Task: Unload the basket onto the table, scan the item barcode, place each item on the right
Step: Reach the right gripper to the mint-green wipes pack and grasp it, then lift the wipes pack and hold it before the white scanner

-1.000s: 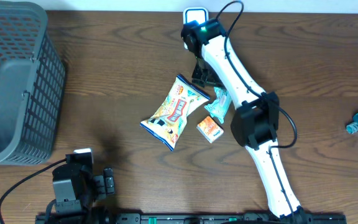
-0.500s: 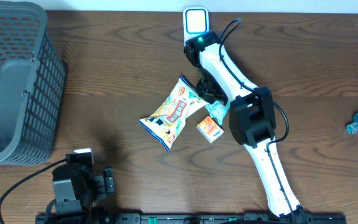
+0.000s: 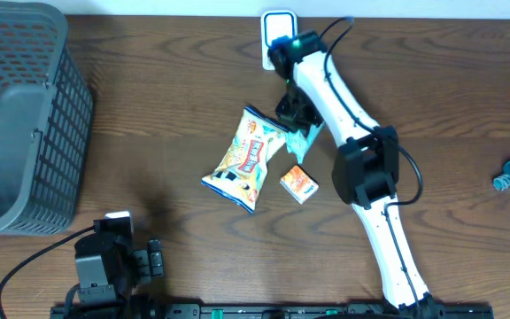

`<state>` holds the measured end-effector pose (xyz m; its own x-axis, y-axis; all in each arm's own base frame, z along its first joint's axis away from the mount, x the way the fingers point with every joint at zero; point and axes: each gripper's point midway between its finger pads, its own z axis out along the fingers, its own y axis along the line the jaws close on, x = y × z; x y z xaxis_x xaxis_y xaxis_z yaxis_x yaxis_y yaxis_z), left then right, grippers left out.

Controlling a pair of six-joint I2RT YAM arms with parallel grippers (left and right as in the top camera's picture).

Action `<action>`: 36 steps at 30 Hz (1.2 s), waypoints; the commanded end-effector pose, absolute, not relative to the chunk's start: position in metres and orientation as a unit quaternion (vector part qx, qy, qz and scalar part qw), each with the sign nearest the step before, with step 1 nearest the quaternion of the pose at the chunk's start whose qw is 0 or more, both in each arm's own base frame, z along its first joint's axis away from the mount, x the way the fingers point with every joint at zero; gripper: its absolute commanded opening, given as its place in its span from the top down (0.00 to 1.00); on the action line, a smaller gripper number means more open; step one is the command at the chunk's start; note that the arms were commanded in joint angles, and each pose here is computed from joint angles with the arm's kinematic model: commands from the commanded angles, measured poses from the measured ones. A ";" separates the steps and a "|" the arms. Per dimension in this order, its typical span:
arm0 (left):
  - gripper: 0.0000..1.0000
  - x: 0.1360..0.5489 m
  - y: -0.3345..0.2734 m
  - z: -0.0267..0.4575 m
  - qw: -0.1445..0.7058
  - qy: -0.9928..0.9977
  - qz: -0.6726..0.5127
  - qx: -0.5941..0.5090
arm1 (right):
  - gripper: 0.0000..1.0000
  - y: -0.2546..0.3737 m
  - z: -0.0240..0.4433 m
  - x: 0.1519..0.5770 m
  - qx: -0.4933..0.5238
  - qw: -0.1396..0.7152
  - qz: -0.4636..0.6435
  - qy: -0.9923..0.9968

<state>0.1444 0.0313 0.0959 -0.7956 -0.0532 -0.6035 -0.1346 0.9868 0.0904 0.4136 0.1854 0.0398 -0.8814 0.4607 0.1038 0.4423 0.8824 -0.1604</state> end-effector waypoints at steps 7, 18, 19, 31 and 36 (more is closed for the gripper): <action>0.02 0.144 0.032 0.096 0.315 0.946 0.068 -0.045 | 0.99 0.232 0.204 0.406 -0.022 -0.021 -0.194 -0.981; 0.02 0.144 0.032 0.096 0.315 0.946 0.068 -0.045 | 0.94 0.296 0.324 0.343 0.417 -0.151 -0.500 -0.744; 0.02 0.144 0.032 0.096 0.315 0.946 0.068 -0.045 | 0.94 0.298 0.323 0.342 0.426 -0.154 -0.498 -0.740; 0.02 0.144 0.032 0.096 0.315 0.946 0.068 -0.045 | 0.99 0.328 0.391 0.292 0.399 -0.105 -0.678 -0.607; 0.02 0.144 0.032 0.096 0.315 0.946 0.068 -0.045 | 0.99 0.329 0.395 0.290 0.321 -0.017 -0.694 -0.645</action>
